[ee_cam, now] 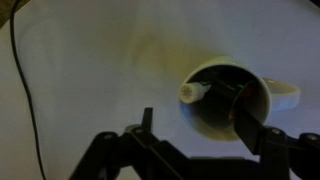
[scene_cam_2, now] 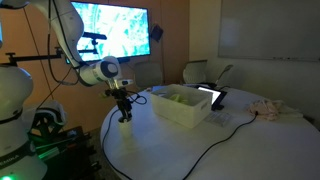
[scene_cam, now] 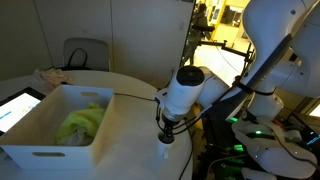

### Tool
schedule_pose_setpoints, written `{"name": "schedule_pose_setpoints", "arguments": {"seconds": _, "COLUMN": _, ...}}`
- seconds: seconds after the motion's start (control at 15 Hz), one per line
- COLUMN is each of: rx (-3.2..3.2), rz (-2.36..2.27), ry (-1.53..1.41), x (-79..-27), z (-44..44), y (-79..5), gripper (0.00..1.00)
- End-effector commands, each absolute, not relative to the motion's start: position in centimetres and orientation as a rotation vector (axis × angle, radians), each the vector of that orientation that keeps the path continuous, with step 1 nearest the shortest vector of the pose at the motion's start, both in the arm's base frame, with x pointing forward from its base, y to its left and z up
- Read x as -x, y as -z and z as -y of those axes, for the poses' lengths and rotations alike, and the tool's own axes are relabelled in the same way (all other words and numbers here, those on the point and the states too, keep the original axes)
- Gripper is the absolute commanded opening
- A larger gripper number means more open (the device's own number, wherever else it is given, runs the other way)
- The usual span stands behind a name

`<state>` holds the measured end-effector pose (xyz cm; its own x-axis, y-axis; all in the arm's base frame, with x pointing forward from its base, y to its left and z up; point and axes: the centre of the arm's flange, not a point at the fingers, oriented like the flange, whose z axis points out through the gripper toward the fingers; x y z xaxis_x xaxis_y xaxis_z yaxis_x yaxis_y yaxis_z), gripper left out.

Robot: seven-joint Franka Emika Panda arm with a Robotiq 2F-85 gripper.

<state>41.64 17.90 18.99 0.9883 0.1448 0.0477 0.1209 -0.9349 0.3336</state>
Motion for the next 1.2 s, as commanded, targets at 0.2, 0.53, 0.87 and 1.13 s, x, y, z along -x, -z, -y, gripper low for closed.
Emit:
{"name": "schedule_pose_setpoints", "arguments": {"seconds": 0.2, "rx": -2.816, "rz": -0.188, "ry": -0.154, "x": -41.2, "z": -18.1, "y": -26.3, "gripper": 1.0}}
{"name": "schedule_pose_setpoints", "arguments": {"seconds": 0.53, "rx": -2.843, "rz": -0.139, "ry": -0.085, "x": -40.9, "z": -16.1, "y": -33.6, "gripper": 1.0}}
{"name": "schedule_pose_setpoints", "arguments": {"seconds": 0.87, "rx": -2.922, "rz": -0.038, "ry": 0.01, "x": -38.2, "z": -12.1, "y": -40.4, "gripper": 1.0}}
{"name": "schedule_pose_setpoints", "arguments": {"seconds": 1.13, "rx": -2.979, "rz": 0.067, "ry": -0.05, "x": -35.1, "z": -8.9, "y": -43.6, "gripper": 1.0}}
